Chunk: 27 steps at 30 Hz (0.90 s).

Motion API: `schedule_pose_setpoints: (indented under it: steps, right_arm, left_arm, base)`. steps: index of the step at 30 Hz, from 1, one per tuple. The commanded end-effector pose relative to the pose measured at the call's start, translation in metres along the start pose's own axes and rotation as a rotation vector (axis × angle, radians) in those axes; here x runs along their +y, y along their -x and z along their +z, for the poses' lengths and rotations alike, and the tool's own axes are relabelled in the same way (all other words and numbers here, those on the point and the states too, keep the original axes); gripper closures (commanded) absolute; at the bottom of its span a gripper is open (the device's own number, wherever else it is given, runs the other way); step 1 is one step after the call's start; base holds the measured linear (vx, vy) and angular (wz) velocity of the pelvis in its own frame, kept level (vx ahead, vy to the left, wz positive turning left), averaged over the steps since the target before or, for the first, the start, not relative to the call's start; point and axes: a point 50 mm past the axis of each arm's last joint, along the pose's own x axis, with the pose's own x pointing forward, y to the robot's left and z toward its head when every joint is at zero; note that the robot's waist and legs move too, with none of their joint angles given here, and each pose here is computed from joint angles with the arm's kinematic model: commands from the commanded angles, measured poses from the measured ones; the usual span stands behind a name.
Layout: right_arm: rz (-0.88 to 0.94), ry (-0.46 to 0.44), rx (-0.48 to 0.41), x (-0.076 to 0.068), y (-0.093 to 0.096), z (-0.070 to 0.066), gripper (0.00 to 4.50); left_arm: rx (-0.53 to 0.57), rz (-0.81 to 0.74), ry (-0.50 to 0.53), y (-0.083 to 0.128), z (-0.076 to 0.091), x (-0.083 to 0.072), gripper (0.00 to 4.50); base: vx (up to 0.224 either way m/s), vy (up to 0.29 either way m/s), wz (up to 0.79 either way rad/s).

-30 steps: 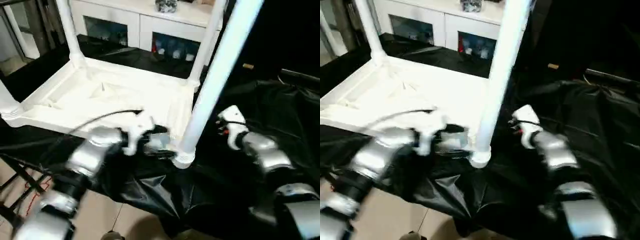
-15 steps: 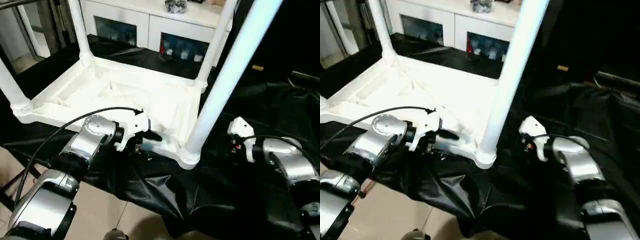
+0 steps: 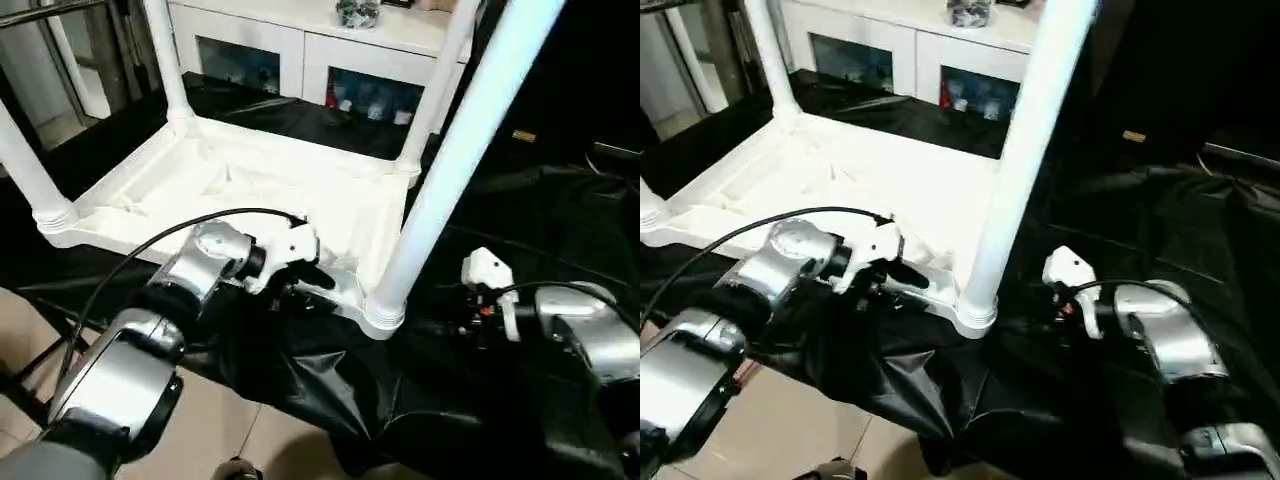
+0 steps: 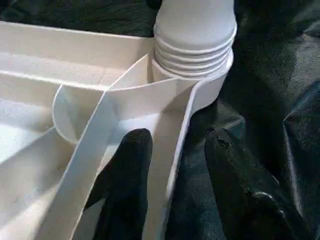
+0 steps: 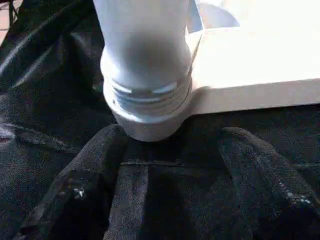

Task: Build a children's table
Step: Rotate leg to tighten

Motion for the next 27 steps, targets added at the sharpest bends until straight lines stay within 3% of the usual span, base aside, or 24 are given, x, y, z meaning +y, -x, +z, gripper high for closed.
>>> schedule_pose_setpoints:
  steps: [1,2,5,8,16,23,25,27]
  right_arm:
    - [0.01,0.014,-0.002,0.001,0.002,0.004,1.15]
    - [0.01,0.014,0.001,0.002,0.003,0.003,1.15]
    - [0.009,0.012,0.012,0.005,0.002,0.001,1.15]
    - [0.012,0.008,0.016,0.006,0.002,0.001,1.15]
    - [0.013,0.011,0.021,0.008,0.0,0.002,1.15]
    - [-0.031,-0.048,0.007,0.003,-0.004,0.001,1.15]
    - [-0.05,-0.055,-0.006,0.001,-0.005,0.003,0.82]
    - [-0.13,-0.068,-0.08,-0.009,-0.008,0.014,0.76]
  left_arm:
    - [0.025,-0.009,-0.024,-0.001,0.003,0.002,2.86]
    - [0.038,-0.008,-0.024,-0.002,0.002,0.002,3.12]
    - [0.053,-0.015,-0.018,-0.004,0.002,0.003,3.26]
    - [0.094,-0.028,-0.02,-0.005,0.0,0.003,3.69]
    - [0.169,-0.011,-0.01,-0.005,-0.006,0.004,4.16]
    - [0.177,-0.07,0.165,-0.002,-0.019,-0.003,4.42]
    - [0.172,-0.061,0.193,-0.003,-0.023,-0.005,4.49]
    - [0.091,0.034,0.297,-0.007,-0.028,-0.005,4.5]
  base:
    - [0.0,0.0,0.0]
    - [0.0,0.0,0.0]
    - [0.0,0.0,0.0]
    - [0.0,0.0,0.0]
    - [0.0,0.0,0.0]
    - [0.0,0.0,0.0]
    - [0.0,0.0,0.0]
    - [0.0,0.0,0.0]
